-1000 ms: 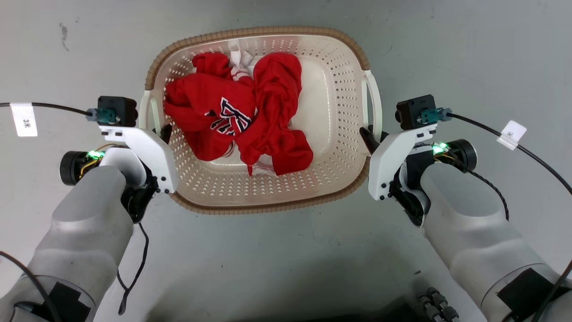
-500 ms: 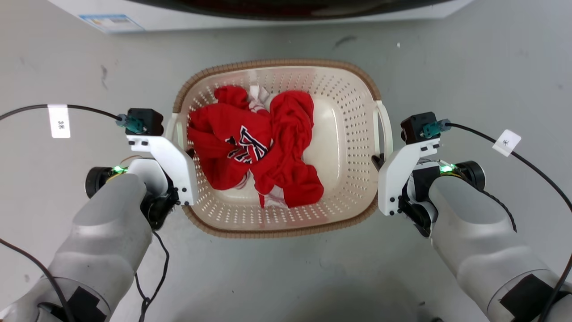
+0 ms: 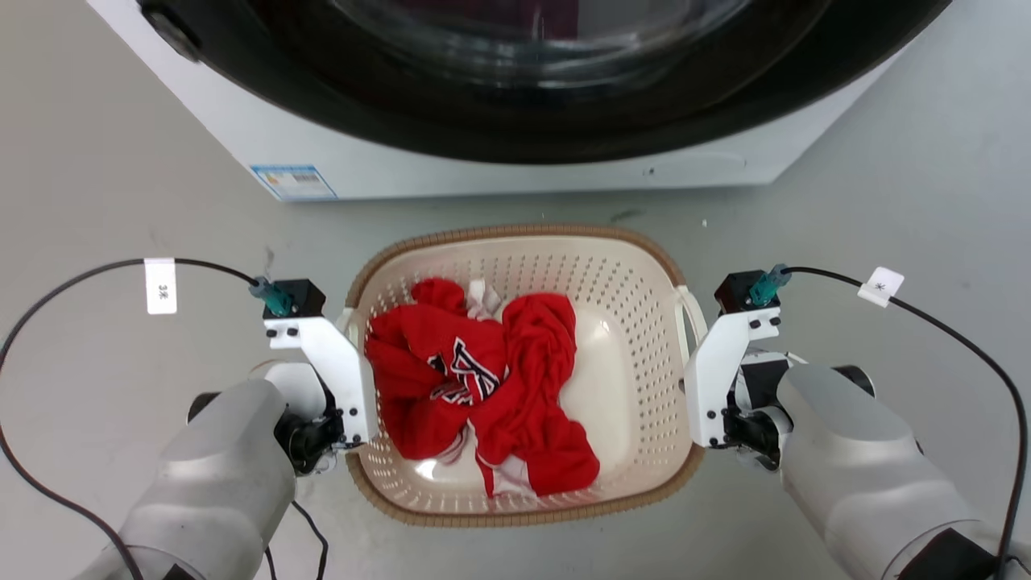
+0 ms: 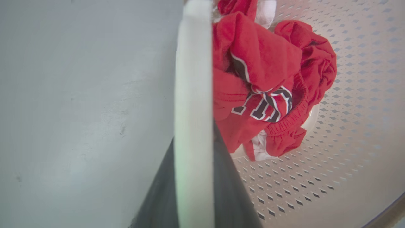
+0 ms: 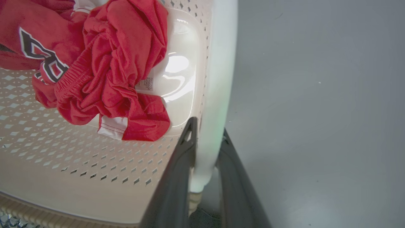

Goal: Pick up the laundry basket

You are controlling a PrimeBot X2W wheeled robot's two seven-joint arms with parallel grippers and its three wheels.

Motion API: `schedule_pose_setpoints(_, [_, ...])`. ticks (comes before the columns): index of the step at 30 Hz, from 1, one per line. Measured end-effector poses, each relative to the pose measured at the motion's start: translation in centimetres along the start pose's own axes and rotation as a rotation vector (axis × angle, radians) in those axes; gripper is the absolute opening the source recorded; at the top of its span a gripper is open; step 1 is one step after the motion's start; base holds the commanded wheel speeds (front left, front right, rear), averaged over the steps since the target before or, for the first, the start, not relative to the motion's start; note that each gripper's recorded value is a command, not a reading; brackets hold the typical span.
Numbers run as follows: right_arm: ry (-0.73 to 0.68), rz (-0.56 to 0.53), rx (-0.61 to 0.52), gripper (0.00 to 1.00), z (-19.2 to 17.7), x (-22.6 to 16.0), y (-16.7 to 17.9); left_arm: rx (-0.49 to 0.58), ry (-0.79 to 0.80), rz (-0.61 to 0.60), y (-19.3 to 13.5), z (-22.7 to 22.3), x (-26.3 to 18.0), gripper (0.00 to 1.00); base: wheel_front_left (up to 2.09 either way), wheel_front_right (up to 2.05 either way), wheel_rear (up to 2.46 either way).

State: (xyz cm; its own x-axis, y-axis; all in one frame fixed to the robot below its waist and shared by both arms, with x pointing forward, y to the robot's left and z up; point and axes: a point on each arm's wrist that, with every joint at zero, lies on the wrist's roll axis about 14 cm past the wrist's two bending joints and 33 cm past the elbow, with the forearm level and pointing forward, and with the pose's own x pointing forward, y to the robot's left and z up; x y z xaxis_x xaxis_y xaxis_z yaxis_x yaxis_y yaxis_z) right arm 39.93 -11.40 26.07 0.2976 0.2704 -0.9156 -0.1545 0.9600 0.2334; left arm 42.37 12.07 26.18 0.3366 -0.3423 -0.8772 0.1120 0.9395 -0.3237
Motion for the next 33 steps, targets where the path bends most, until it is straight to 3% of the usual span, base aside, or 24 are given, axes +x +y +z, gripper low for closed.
schedule_pose_setpoints(14, [0.028,-0.001,-0.023,0.0,0.4,-5.2,1.7,-0.005,-0.055,-0.001,-1.6,0.3,-5.6,0.0,0.0,0.0,0.0])
schedule_pose_setpoints(33, [0.113,-0.002,-0.008,0.0,-4.5,-9.2,2.9,-0.055,-0.064,-0.023,-3.5,-4.0,-9.6,0.0,0.0,0.0,0.0])
